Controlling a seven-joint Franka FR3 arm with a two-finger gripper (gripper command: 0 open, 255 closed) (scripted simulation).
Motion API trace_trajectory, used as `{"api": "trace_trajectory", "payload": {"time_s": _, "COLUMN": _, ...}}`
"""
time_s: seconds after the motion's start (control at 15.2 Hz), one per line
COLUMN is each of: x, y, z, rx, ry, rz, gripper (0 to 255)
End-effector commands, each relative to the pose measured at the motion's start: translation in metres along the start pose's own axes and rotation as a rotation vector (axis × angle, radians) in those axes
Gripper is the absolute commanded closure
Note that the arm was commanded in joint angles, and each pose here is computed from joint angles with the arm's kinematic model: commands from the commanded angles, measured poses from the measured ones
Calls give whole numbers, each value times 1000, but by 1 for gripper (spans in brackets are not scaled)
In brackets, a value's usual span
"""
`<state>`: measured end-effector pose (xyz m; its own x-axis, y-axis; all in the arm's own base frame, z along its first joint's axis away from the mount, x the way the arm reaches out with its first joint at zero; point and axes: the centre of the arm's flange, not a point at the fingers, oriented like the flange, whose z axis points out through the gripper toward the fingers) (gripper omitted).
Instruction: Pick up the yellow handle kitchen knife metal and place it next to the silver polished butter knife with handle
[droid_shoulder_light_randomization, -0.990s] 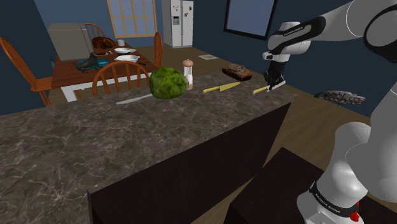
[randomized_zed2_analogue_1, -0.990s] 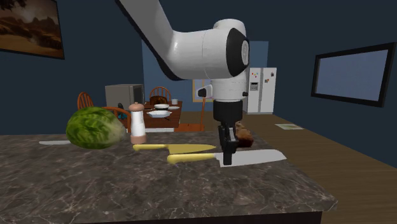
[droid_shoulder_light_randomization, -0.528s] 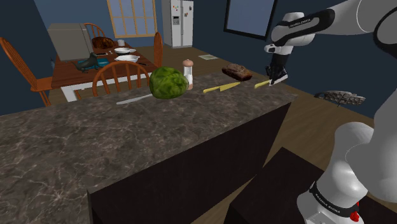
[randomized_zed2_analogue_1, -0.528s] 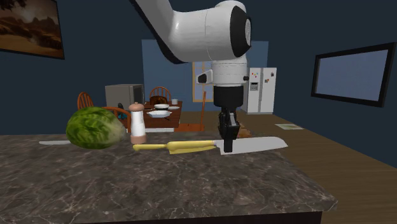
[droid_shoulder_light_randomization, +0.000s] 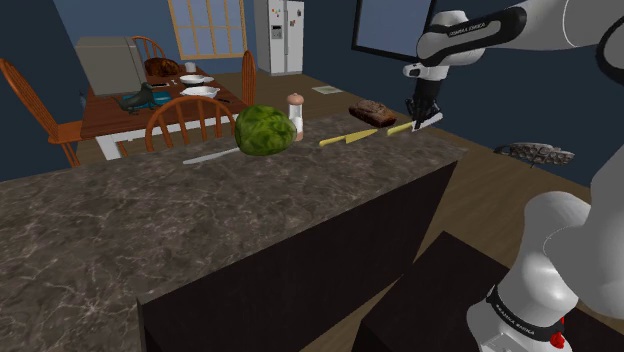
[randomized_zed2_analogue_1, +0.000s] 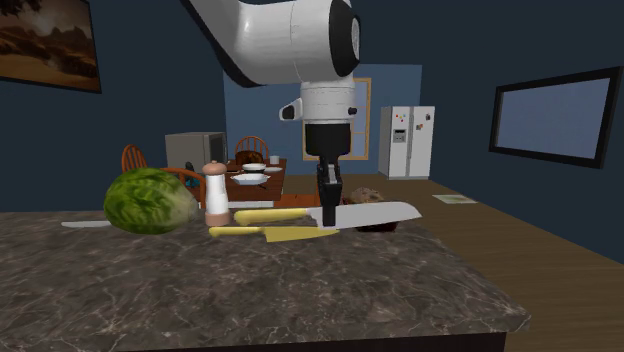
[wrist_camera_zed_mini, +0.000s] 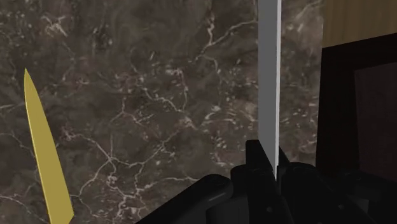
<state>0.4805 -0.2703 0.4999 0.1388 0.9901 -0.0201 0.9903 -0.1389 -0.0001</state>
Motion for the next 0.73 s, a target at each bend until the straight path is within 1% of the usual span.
{"api": "trace_trajectory", "payload": {"time_s": 0.0, "x": 24, "y": 12, "z": -1, "rx": 1, "ry": -1, "rz": 6, "gripper": 255}}
{"api": "trace_trajectory", "payload": {"time_s": 0.66, "x": 147, "y": 61, "z": -4, "rx": 1, "ry": -1, "rz": 6, "gripper": 255}}
